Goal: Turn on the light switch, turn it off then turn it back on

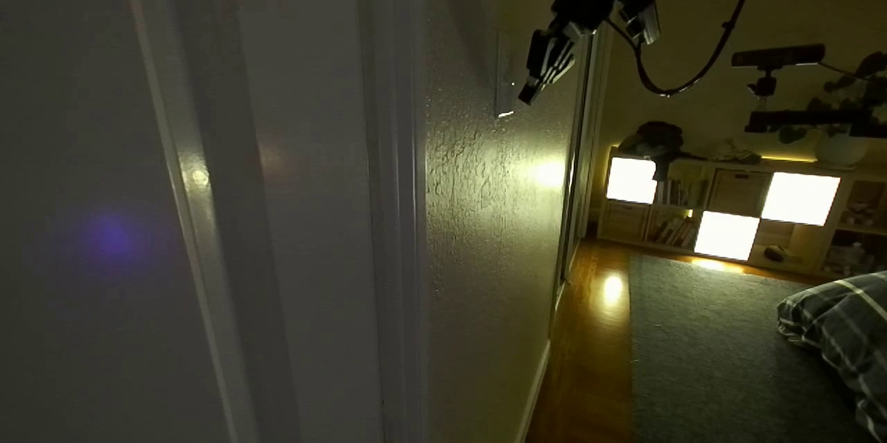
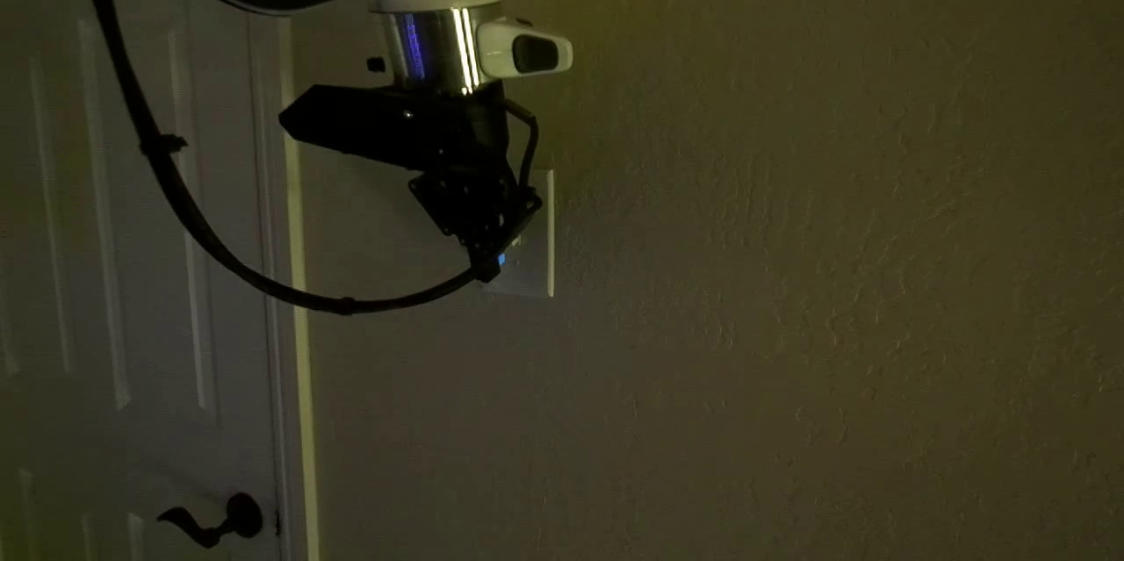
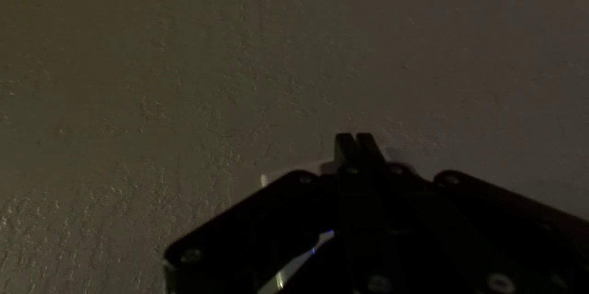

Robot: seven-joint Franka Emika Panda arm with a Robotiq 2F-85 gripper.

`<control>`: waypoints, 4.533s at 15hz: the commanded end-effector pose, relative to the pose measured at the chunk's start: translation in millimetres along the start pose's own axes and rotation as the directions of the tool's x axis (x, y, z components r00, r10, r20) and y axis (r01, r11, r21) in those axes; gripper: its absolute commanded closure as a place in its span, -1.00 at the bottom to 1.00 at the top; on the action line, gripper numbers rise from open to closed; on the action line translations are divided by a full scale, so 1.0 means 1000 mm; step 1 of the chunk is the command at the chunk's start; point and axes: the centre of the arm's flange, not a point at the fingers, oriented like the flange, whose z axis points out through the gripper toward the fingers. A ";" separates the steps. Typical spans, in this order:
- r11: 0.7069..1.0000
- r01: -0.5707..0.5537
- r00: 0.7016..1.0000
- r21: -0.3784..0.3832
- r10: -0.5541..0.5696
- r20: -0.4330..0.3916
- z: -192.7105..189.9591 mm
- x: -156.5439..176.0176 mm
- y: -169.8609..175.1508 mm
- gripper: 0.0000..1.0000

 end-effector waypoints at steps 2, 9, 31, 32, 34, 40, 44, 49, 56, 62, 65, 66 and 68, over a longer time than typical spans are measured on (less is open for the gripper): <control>1.000 0.016 0.998 0.002 -0.016 -0.068 0.003 0.020 0.006 0.89; 0.999 0.042 0.993 -0.017 -0.043 -0.106 -0.013 0.027 0.000 0.89; 0.998 0.045 0.998 -0.038 -0.047 -0.051 -0.046 0.002 -0.001 0.89; 0.998 0.044 0.998 -0.040 -0.046 -0.046 -0.047 0.001 -0.001 0.89; 0.999 0.037 0.999 -0.027 -0.038 -0.018 -0.048 -0.002 0.000 0.89; 1.000 -0.015 0.984 0.007 0.013 0.178 -0.041 -0.030 0.006 0.89; 1.000 0.012 0.957 -0.019 -0.006 0.290 -0.037 -0.049 0.010 0.89; 0.998 0.066 0.935 -0.016 -0.056 0.351 -0.034 -0.066 0.006 0.33; 0.998 0.037 0.953 0.047 -0.050 0.298 -0.050 -0.085 -0.009 -0.53; 0.997 -0.009 0.956 0.075 -0.013 0.293 -0.048 -0.077 -0.008 -0.80; 0.997 -0.018 0.957 0.078 -0.006 0.289 -0.054 -0.084 -0.008 -1.00; 0.997 -0.018 0.957 0.078 -0.005 0.289 -0.054 -0.084 -0.008 -1.00; 0.997 -0.019 0.957 0.079 -0.005 0.290 -0.054 -0.085 -0.008 -1.00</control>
